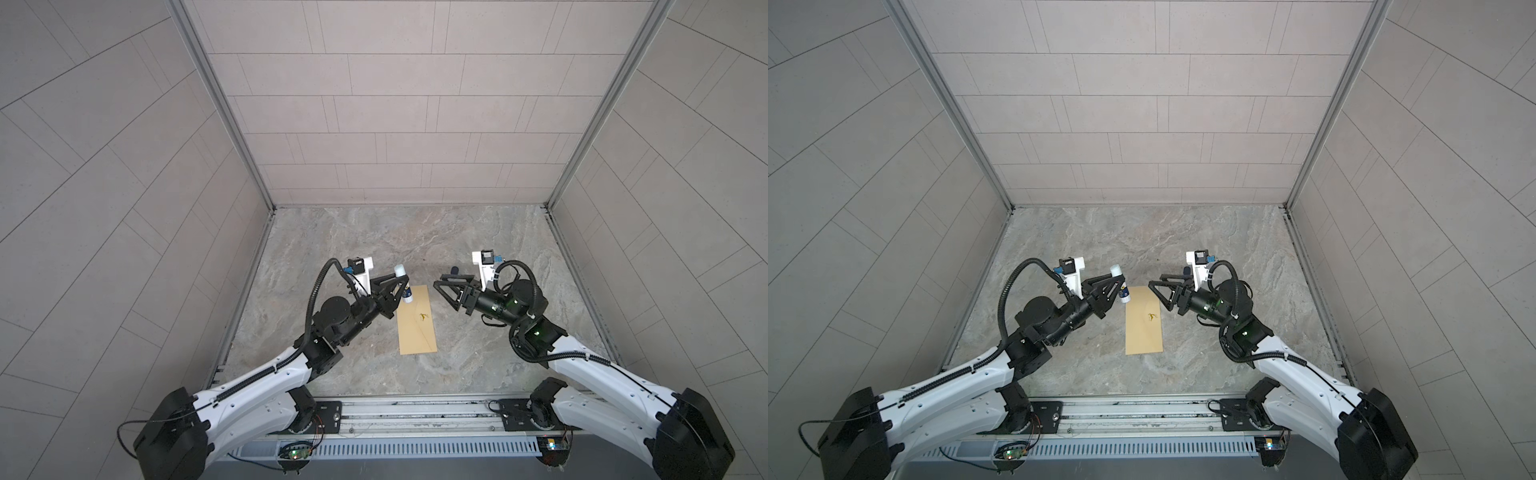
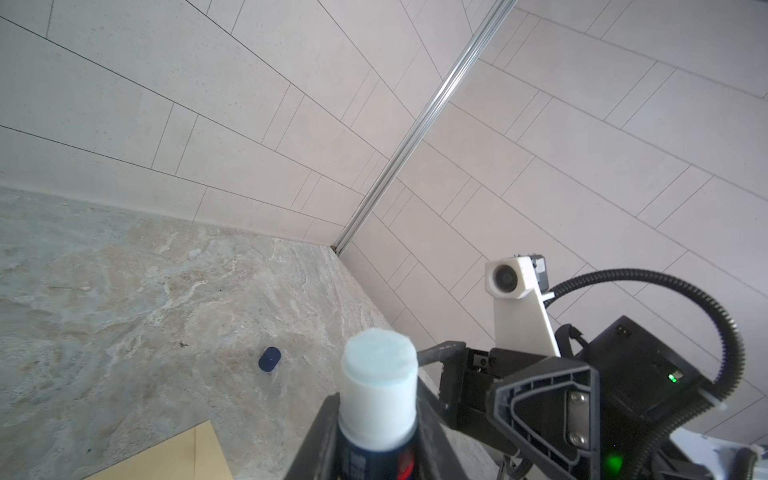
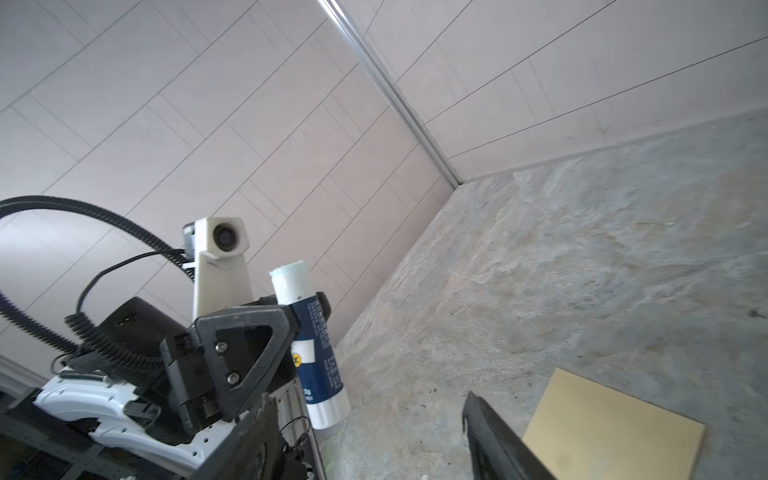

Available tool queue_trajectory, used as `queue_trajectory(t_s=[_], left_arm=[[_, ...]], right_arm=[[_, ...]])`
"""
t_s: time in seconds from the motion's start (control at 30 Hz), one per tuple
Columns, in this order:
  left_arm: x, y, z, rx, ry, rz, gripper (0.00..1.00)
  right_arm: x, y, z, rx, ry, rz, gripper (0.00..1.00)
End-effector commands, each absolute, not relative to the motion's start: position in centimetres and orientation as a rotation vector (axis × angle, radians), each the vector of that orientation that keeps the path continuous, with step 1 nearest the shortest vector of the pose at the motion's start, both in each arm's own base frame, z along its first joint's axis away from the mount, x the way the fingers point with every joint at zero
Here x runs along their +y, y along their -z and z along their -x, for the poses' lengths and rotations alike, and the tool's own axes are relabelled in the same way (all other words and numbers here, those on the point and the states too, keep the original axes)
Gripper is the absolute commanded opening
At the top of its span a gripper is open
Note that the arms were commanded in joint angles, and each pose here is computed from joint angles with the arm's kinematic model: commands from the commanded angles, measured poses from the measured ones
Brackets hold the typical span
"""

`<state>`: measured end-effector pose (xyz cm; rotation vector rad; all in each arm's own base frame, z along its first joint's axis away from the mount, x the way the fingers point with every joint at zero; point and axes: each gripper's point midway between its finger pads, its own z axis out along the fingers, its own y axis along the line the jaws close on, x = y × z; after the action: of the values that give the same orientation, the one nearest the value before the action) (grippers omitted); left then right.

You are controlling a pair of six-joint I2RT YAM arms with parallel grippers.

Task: Place the letter into the envelope and seal it
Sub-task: 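Raise the glue stick with the left gripper while the right gripper approaches it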

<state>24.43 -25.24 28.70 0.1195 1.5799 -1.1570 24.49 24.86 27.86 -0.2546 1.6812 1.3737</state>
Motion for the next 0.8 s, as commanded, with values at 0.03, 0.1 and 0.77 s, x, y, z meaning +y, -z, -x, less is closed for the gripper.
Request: queue_trajectory(t_s=[0.03,0.1,0.77], left_arm=[[-24.7,-34.0,-23.9,1.428,1.329,-0.013,0.0],[-24.6,-34.5,-24.0,1.417,1.347,0.006,0.0],[-24.0,-35.2,-23.8,1.389,1.397,0.057,0.0]], right_arm=[[26.7,-31.3,-22.4,1.528,-1.496,0.341,0.74],[27.4,-31.1,-22.2,1.536,-1.506,0.36,0.75],[30.9,-31.4,-22.1,1.479,-1.635,0.373,0.48]])
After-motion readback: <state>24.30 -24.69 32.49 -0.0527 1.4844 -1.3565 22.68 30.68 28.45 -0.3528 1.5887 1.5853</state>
